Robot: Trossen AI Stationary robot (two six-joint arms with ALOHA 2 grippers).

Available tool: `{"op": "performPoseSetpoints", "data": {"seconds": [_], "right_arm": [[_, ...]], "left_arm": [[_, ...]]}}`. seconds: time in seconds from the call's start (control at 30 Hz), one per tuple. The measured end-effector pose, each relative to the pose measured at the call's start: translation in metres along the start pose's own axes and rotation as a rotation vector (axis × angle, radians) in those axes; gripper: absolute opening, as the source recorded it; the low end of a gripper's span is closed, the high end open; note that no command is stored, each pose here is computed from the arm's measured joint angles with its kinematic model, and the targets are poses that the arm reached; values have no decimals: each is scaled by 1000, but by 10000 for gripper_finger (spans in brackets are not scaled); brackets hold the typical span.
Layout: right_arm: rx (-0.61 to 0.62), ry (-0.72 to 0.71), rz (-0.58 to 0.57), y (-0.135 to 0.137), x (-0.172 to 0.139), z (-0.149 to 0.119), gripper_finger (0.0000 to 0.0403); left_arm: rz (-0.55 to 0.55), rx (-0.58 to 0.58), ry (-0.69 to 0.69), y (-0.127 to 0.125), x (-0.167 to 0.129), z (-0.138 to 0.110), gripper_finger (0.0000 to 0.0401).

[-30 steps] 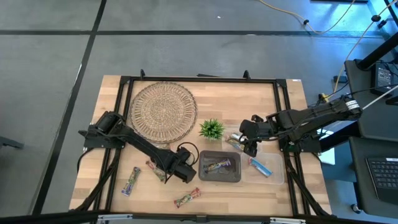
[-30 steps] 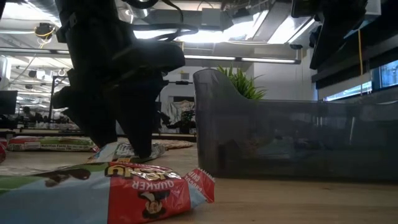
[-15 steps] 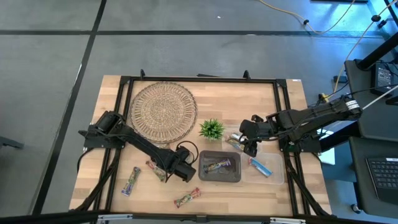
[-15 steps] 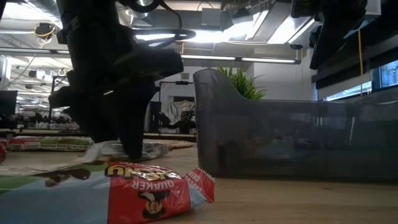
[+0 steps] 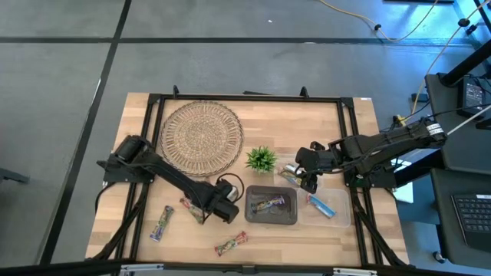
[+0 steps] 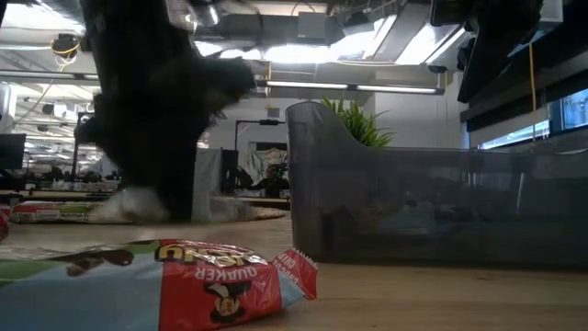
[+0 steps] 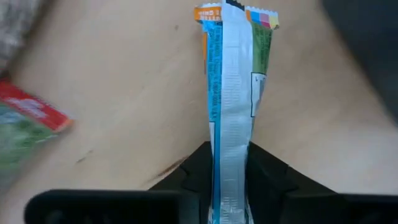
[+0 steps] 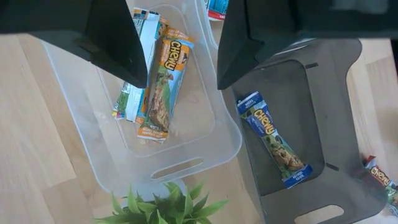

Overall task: Pick and place Granola Bars by type
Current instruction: Put the orange granola bar into the top transparent bin

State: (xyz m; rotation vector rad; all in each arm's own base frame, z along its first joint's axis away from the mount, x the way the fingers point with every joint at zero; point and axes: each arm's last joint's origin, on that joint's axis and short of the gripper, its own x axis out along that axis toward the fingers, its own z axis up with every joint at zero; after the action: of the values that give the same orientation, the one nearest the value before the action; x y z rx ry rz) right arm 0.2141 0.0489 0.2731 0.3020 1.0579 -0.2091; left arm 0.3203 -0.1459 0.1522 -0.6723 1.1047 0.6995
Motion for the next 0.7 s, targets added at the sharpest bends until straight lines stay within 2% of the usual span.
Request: {"op": "performPoseSetpoints", "data": {"seconds": [0.17,0.33,0.53,0.7], "right_arm": [[2,-7,4,0,0,1,197],[16,-82,49,5,0,8,197],[-48,-337,190,19,-7,31,197],[-78,-556,299,31,-19,49,197]], "left_arm": [[-48,29,-73,6,-34,10,65],[-138,55,-283,11,-75,26,67],[-286,97,-605,4,-117,45,65],[-448,231,-814,-14,-145,57,67]]}}
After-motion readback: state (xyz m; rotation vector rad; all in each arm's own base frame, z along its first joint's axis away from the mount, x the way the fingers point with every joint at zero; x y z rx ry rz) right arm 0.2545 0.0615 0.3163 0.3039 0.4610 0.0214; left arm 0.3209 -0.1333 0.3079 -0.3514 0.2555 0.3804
